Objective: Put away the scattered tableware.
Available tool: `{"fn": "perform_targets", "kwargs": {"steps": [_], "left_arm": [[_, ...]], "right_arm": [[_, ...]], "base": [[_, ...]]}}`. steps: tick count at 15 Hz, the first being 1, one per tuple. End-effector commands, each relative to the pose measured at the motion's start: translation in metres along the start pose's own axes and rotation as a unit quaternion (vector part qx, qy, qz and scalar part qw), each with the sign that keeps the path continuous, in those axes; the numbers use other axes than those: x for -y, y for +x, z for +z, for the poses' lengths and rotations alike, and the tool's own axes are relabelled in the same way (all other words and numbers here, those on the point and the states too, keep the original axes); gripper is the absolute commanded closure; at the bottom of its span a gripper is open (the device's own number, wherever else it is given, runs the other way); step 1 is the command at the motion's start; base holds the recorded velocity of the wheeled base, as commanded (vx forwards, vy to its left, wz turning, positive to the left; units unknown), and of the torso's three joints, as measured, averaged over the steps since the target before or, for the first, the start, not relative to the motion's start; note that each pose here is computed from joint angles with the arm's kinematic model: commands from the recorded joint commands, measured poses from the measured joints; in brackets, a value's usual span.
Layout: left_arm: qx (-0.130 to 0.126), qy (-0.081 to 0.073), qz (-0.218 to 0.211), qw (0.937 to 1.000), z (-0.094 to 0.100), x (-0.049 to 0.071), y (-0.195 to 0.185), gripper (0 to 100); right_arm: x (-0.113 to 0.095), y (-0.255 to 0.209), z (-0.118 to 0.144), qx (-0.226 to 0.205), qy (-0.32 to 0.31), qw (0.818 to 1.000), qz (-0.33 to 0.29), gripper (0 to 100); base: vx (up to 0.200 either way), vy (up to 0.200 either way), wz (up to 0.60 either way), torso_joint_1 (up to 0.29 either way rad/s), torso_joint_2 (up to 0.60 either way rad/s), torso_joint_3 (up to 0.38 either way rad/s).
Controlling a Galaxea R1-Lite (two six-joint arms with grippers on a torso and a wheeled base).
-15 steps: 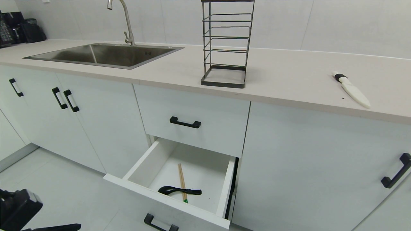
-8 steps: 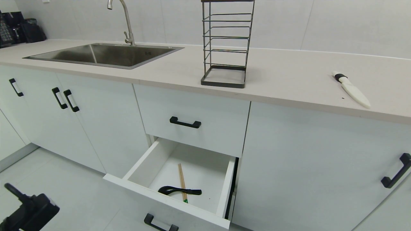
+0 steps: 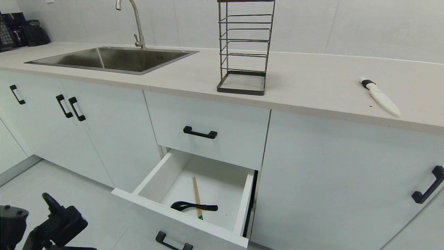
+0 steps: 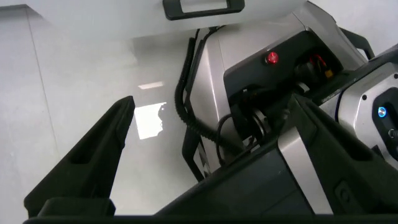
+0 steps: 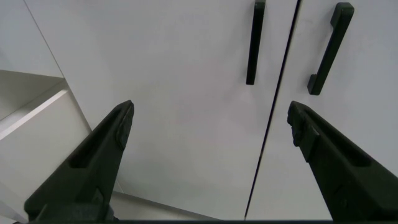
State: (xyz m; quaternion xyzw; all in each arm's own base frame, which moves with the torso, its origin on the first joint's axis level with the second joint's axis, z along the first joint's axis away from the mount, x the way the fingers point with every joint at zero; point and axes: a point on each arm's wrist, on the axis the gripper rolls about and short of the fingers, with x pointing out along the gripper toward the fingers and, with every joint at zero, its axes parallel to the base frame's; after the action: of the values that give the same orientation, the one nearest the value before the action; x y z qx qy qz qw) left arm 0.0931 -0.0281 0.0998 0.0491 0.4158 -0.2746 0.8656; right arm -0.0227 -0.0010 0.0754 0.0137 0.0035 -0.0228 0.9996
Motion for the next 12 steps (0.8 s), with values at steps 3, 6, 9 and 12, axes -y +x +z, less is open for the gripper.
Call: {"fn": "perform_targets", "kwargs": {"steps": [3, 6, 9, 12], "left_arm": [[-0.033, -0.010, 0.012, 0.9993, 0.013, -0.013, 0.029, 0], [-0.038, 0.003, 0.027, 0.9989, 0.017, -0.015, 0.046, 0], [-0.048, 0.004, 0.025, 0.9985, 0.021, -0.017, 0.054, 0], [-0.046, 0.005, 0.025, 0.9986, 0.024, -0.019, 0.061, 0]], "right_arm": [[0.000, 0.000, 0.000, -0.001, 0.000, 1.000, 0.000, 0], [0.000, 0.000, 0.000, -0.001, 0.000, 1.000, 0.001, 0], [0.000, 0.000, 0.000, -0.001, 0.000, 1.000, 0.000, 0], [0.000, 0.000, 0.000, -0.001, 0.000, 1.000, 0.000, 0]], "base": [[0.000, 0.000, 0.00, 0.000, 0.00, 0.000], [0.000, 0.000, 0.00, 0.000, 0.00, 0.000], [0.000, 0.000, 0.00, 0.000, 0.00, 0.000], [0.000, 0.000, 0.00, 0.000, 0.00, 0.000]]}}
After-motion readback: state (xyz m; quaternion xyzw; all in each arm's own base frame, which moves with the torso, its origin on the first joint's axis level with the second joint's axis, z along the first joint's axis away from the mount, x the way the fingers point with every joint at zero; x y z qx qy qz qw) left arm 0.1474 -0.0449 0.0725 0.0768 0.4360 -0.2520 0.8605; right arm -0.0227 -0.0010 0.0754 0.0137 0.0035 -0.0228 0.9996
